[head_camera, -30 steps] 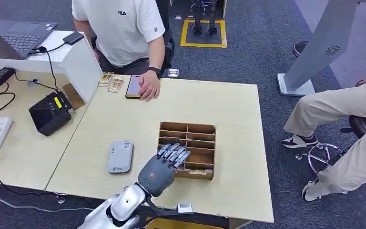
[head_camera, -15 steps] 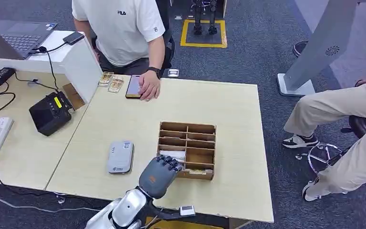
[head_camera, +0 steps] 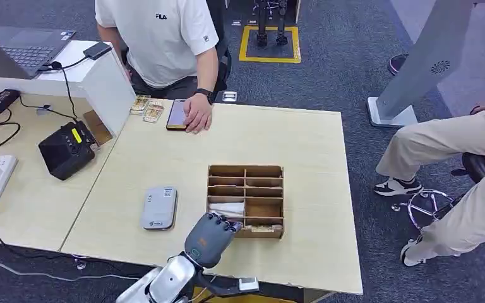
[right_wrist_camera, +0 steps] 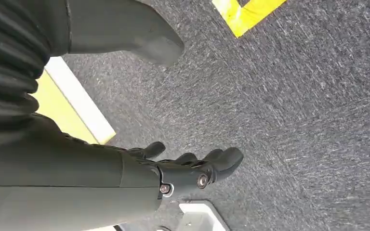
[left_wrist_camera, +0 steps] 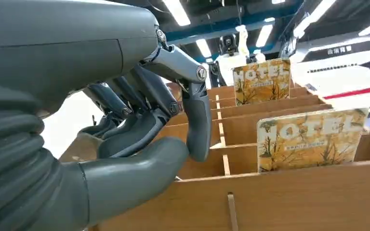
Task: Pass the card to the sensor for recognition and then transmit it.
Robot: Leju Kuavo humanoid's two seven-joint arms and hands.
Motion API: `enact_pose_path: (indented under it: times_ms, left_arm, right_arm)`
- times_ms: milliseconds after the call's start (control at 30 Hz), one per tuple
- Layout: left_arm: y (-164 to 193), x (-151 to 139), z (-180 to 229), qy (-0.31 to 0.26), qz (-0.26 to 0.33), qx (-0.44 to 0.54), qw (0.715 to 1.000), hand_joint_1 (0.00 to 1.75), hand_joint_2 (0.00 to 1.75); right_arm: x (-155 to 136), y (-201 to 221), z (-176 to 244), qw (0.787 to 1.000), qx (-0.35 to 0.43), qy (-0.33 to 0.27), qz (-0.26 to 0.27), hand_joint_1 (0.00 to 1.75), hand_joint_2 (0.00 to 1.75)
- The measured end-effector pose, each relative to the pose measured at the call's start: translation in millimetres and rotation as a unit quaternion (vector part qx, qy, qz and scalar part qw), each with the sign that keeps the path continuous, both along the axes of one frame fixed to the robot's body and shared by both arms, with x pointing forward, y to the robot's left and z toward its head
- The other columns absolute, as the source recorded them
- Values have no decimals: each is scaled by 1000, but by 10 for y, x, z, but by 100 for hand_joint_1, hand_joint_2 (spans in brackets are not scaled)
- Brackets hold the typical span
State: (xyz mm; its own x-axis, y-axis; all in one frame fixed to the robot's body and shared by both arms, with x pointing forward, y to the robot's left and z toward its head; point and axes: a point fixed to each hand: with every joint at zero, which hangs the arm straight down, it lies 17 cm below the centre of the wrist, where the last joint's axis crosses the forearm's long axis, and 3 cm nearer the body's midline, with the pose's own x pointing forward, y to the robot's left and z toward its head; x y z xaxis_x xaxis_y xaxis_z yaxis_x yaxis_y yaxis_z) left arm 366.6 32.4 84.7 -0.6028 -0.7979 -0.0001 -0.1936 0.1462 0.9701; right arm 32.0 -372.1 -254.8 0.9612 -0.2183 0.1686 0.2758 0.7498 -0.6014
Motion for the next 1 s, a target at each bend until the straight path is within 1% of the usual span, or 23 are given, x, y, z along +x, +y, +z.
enact_pose_path:
  times_ms: [100, 200, 300, 467, 600, 767, 1000]
  left_arm:
    - [11, -44, 54, -24, 2, -4, 1000, 0, 175]
    - [39, -109, 181, -55, 7, -33, 998, 0, 175]
    - [77, -143, 266, -66, 16, -51, 996, 0, 175]
    - [232, -108, 536, -92, 40, -75, 992, 0, 175]
    - [312, -109, 729, -113, 44, -87, 989, 0, 175]
    - [389, -111, 862, -127, 48, -94, 986, 0, 175]
    - [340, -179, 839, -130, 28, -87, 987, 0, 175]
  right_arm:
    - [2, 0, 0, 1000, 0, 0, 1, 0, 175]
    - [11, -1, 2, 1000, -1, 0, 5, 0, 175]
    - [20, 15, -1, 1000, -1, -1, 11, 0, 175]
    - [33, 45, -10, 1000, 2, -3, 15, 0, 175]
    - [31, 37, -10, 1000, 0, -2, 14, 0, 175]
    - [29, 48, -16, 1000, 1, -2, 14, 0, 175]
    - [24, 73, -31, 1000, 6, -1, 13, 0, 175]
